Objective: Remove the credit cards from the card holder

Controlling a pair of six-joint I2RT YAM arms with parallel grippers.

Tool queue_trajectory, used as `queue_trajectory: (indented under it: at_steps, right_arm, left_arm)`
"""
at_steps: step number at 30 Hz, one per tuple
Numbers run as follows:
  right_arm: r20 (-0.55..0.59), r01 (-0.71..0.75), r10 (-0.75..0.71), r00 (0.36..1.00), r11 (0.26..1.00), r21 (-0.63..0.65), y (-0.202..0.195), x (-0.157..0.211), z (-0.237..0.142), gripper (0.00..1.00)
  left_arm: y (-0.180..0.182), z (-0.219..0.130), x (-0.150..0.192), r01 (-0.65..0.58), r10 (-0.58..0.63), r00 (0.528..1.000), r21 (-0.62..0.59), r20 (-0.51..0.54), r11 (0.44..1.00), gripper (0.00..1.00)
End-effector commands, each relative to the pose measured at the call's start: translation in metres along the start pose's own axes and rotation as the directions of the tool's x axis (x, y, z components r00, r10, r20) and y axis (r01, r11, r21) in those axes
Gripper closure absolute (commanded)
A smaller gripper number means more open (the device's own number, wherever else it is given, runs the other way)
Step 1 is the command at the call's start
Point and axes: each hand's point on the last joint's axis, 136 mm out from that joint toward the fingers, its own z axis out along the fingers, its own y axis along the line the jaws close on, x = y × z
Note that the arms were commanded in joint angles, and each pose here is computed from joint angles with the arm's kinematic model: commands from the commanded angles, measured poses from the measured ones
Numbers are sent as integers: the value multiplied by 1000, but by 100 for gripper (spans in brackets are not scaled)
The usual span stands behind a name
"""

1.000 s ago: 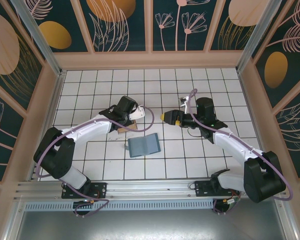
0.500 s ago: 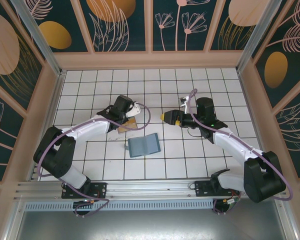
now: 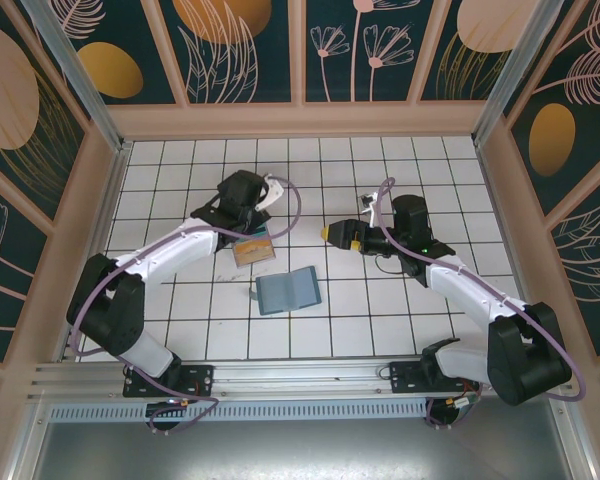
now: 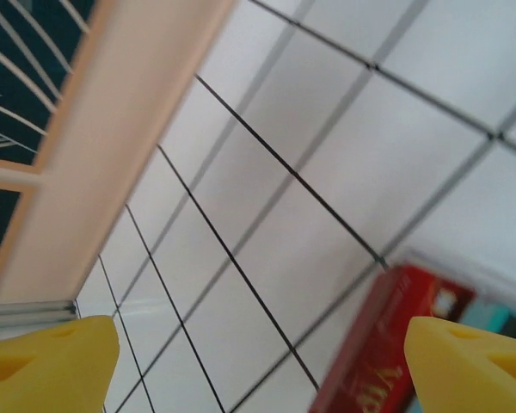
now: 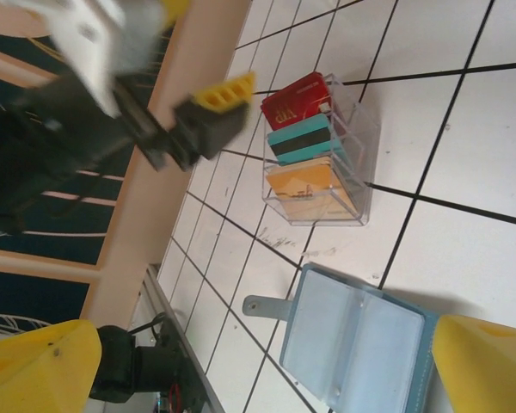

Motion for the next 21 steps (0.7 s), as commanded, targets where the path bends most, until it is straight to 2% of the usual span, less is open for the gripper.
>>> queue_trajectory:
  at_steps: [1, 6, 11, 13, 17, 18, 20, 21]
  right_arm:
    - [11, 15, -16, 1000, 999, 50, -5, 1, -2, 1]
    - [-14, 27, -26, 1000, 993, 118, -14, 11, 4, 4]
    - [-80, 41, -27, 996, 983, 178, -25, 33, 18, 31]
    - [-106, 51, -31, 994, 979, 198, -28, 43, 25, 37]
    - [-159, 52, -14, 987, 969, 243, -41, 68, 36, 57]
    - [-166, 46, -4, 986, 966, 253, -44, 72, 37, 60]
    - [-181, 39, 9, 983, 964, 261, -50, 82, 40, 63]
    - [-188, 36, 16, 982, 962, 270, -53, 87, 41, 66]
  left_arm:
    - [22, -14, -15, 247, -248, 969, -12, -2, 969, 10]
    - [31, -33, -22, 483, -482, 875, 13, -31, 876, 17]
    - [23, -56, -16, 686, -682, 727, 76, -79, 724, 22]
    - [14, -65, -10, 745, -737, 667, 108, -108, 658, 25]
    - [-9, -80, 1, 837, -817, 545, 181, -188, 517, 34]
    - [-17, -82, 6, 849, -824, 525, 195, -213, 490, 36]
    - [-30, -88, 14, 888, -852, 453, 212, -262, 408, 37]
    - [-37, -91, 17, 896, -855, 435, 228, -280, 381, 38]
